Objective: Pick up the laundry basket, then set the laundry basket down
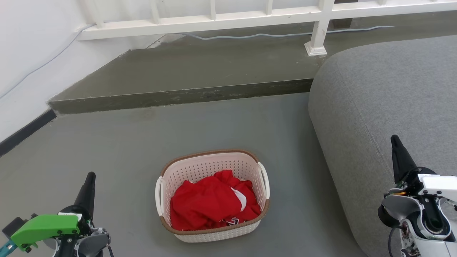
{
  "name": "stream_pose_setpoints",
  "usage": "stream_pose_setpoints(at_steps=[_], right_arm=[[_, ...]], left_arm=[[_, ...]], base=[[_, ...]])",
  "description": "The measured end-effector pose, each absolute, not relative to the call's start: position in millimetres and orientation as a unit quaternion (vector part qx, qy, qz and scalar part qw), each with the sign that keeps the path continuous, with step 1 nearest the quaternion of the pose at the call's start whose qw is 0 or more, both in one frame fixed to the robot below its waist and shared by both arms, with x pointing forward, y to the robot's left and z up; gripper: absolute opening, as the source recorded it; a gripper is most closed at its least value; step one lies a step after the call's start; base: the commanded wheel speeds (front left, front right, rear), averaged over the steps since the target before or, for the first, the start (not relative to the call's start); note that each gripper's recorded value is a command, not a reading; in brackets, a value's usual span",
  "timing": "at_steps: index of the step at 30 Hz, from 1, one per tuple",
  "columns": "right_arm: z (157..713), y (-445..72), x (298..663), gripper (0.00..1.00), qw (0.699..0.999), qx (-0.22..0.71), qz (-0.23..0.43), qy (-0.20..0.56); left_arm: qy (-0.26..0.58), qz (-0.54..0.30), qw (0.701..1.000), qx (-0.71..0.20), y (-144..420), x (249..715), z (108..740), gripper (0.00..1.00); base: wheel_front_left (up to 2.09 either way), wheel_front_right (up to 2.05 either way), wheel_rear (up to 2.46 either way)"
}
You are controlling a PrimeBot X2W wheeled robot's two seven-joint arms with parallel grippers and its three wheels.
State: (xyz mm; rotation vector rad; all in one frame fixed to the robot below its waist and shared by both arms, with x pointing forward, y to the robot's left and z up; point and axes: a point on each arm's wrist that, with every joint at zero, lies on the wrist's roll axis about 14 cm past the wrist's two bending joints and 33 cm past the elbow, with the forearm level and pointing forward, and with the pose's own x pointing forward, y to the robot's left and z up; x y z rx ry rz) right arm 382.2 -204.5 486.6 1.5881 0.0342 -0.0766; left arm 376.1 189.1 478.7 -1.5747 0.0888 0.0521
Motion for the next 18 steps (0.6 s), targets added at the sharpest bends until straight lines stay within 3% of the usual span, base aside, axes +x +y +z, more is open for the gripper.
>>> stream_pose_setpoints(at_steps=[18], right_arm=[[486.7,-204.8,382.2,0.0,0.7,0.713,-0.035,0.015]], left_arm=[[0.04,0.023,0.704,-0.708,189.1,376.1,478.8,0.0]], base=[[0.0,0.0,0.0]])
